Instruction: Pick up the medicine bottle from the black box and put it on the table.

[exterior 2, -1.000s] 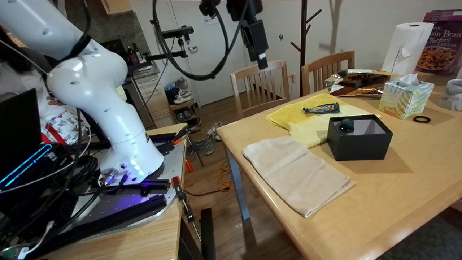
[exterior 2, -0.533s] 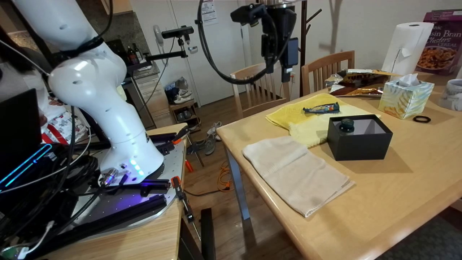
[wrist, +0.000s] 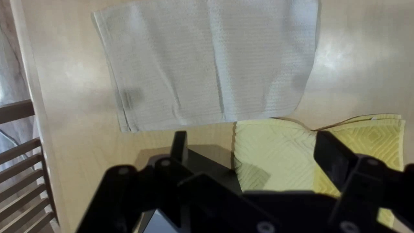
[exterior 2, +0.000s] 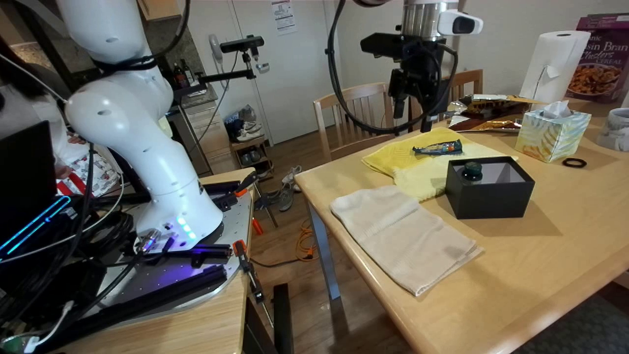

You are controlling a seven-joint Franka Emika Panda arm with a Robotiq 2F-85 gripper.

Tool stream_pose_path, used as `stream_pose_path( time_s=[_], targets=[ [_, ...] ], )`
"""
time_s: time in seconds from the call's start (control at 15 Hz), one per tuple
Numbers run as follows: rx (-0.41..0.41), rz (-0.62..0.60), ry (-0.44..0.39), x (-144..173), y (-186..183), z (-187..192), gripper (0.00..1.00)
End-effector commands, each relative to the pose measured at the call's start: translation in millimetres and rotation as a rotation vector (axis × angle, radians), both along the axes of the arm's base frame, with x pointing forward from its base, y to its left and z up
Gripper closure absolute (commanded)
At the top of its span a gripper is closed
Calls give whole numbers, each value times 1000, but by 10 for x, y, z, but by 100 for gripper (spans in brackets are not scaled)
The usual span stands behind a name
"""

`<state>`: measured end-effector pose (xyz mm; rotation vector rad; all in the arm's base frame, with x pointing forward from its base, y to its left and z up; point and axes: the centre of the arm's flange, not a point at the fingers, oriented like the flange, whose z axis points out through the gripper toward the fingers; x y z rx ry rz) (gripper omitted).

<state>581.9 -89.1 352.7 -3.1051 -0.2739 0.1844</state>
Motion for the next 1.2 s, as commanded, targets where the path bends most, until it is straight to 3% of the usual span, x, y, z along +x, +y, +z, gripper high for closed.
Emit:
stream_pose_path(
  time_s=[0.0,0.4,0.47,0.6,0.93,1.0,1.13],
  targets=[
    [77,67,27,273,-132,-73,0],
    [38,75,-24,425,-502,171,0],
    [54,138,-45,381,-258,235,0],
    [43,84,-47,357,-359,163,0],
    [58,126,-40,373,-253,129,0],
    [16,148,-68,468,-232,272,0],
    [10,191,-79,591,-170,257,0]
  ],
)
